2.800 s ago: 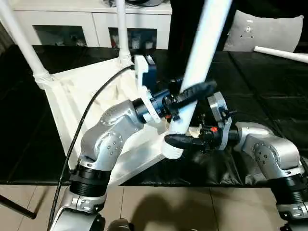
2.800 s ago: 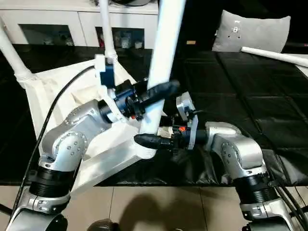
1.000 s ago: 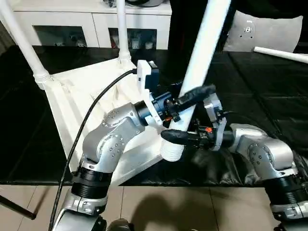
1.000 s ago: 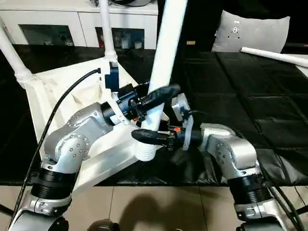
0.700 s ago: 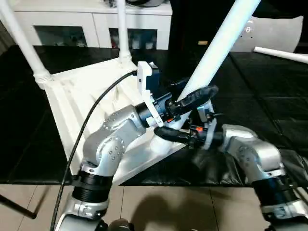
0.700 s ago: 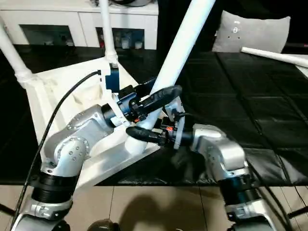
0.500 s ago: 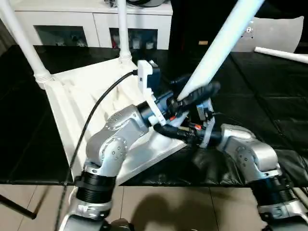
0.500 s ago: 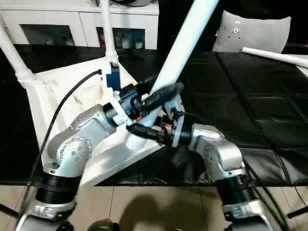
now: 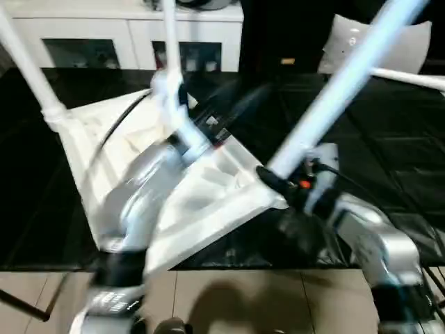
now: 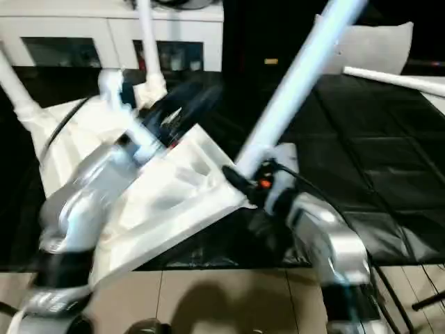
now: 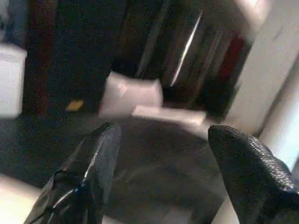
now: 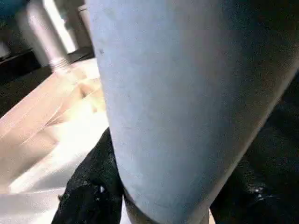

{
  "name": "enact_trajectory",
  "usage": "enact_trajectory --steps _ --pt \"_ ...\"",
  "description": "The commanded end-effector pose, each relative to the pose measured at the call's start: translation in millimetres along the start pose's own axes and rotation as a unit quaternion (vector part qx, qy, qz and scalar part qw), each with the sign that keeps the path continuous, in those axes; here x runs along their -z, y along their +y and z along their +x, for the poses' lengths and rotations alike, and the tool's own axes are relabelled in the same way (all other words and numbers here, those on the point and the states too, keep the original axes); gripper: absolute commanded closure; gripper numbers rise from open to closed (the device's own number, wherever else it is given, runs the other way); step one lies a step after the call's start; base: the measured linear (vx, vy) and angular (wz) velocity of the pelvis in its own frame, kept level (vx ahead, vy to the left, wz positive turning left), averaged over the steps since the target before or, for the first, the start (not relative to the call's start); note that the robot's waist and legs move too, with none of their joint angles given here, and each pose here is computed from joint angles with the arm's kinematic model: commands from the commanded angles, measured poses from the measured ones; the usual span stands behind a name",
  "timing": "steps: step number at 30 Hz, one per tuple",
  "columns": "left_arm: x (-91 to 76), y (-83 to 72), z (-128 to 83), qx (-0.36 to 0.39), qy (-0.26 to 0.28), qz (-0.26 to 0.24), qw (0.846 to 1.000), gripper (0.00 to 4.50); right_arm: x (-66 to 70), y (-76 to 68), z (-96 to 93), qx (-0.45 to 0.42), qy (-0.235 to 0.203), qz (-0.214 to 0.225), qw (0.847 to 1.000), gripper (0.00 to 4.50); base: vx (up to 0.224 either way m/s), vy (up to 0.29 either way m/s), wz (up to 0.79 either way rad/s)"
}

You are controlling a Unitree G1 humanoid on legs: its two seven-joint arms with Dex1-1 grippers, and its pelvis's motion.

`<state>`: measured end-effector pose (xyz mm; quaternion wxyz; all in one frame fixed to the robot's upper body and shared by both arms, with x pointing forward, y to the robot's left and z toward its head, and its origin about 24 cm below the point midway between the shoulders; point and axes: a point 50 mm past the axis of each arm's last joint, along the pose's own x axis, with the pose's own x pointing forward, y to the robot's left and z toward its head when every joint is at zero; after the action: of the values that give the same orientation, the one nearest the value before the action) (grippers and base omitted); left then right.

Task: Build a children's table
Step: Pick table leg, then rotate table base

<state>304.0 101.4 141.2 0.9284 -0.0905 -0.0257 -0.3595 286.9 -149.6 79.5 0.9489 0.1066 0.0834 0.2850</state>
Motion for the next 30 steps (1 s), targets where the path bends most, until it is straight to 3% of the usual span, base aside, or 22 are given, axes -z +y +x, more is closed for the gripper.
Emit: enact_trajectory --steps 1,4,11,16,21,30 --pt "25.4 -6.3 -1 0.016 0.087 0.049 0.995 1.05 -5.1 -10.6 -7.4 0.07 -0.008 -0.021 0.997 2.6 0.0 0.0 0.0" --pt "46.7 -13.6 -5 0.046 0.151 0.083 0.984 1.05 -1.3 -14.1 -12.3 0.103 0.006 -0.034 0.994 2.6 0.0 0.0 0.0" --pt "63.0 -23.8 -5 0.061 0.173 0.09 0.979 1.05 -1.9 -13.1 -19.7 0.117 0.001 -0.03 0.993 2.6 0.0 0.0 0.0" --pt "64.5 -21.3 -6 0.006 0.129 0.068 0.989 1.05 0.6 -15.2 -14.8 0.175 0.011 -0.035 0.984 2.6 0.0 0.0 0.0" --pt "56.6 -5.5 -21 -0.096 0.082 0.056 0.99 1.05 -6.9 -6.1 -11.1 0.162 -0.031 -0.017 0.986 2.6 0.0 0.0 0.0" --pt "54.5 1.7 -30 -0.143 0.067 0.065 0.985 1.05 3.0 2.0 -6.5 0.146 0.0 -0.046 0.988 2.6 0.0 0.0 0.0"
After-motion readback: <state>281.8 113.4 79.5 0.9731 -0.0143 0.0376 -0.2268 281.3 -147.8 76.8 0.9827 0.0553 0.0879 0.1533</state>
